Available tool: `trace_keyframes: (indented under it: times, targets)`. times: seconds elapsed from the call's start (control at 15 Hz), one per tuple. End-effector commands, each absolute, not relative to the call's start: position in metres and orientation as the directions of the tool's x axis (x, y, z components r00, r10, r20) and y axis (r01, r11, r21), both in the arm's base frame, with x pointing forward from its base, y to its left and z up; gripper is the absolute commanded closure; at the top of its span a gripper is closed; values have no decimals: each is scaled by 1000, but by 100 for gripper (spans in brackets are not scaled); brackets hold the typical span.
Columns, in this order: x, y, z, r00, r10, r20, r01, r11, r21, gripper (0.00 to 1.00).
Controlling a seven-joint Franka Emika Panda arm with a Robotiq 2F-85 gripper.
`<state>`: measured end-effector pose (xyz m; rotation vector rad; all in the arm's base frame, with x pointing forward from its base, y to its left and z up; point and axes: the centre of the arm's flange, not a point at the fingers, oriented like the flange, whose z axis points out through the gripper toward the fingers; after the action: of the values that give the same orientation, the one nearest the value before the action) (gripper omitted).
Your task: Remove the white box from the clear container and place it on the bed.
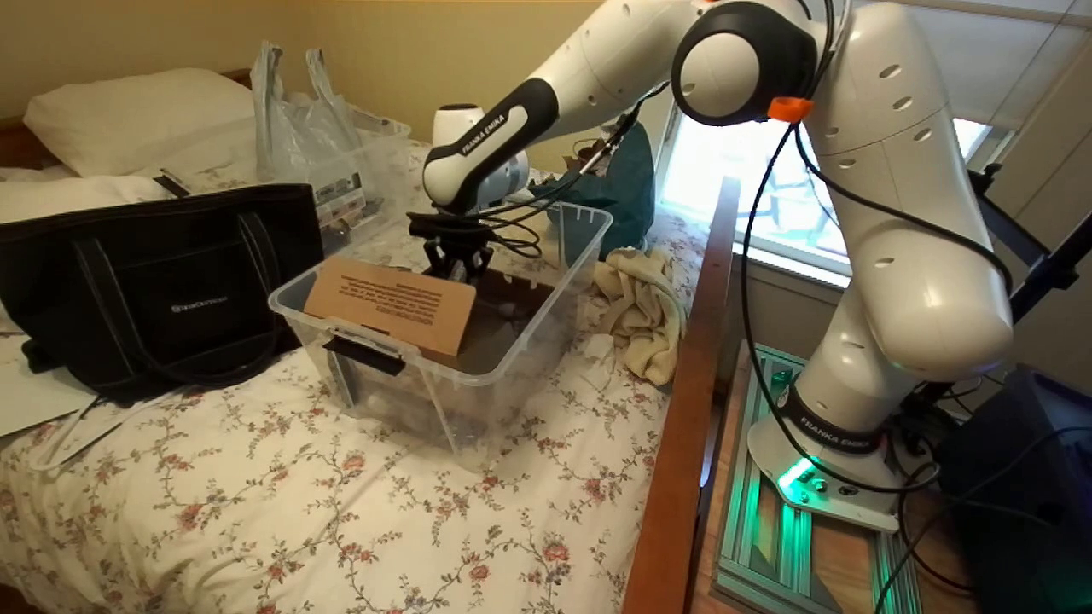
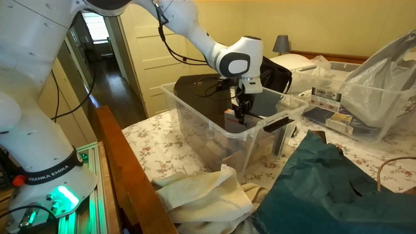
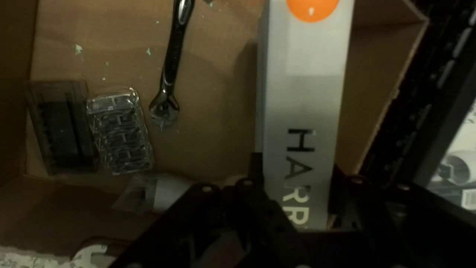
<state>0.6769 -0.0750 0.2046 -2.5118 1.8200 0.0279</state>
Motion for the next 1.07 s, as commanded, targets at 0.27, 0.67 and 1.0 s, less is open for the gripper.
trace_keyframes:
  times: [0.27,0.67,1.0]
  targets:
    - [657,-99,342,301,-951,67,-942,-307,-131,88]
    - [672,-94,433,344,-920,188,-896,-381,-228,88]
    - [704,-79,466,365,-903,228,-861,-420,-285,88]
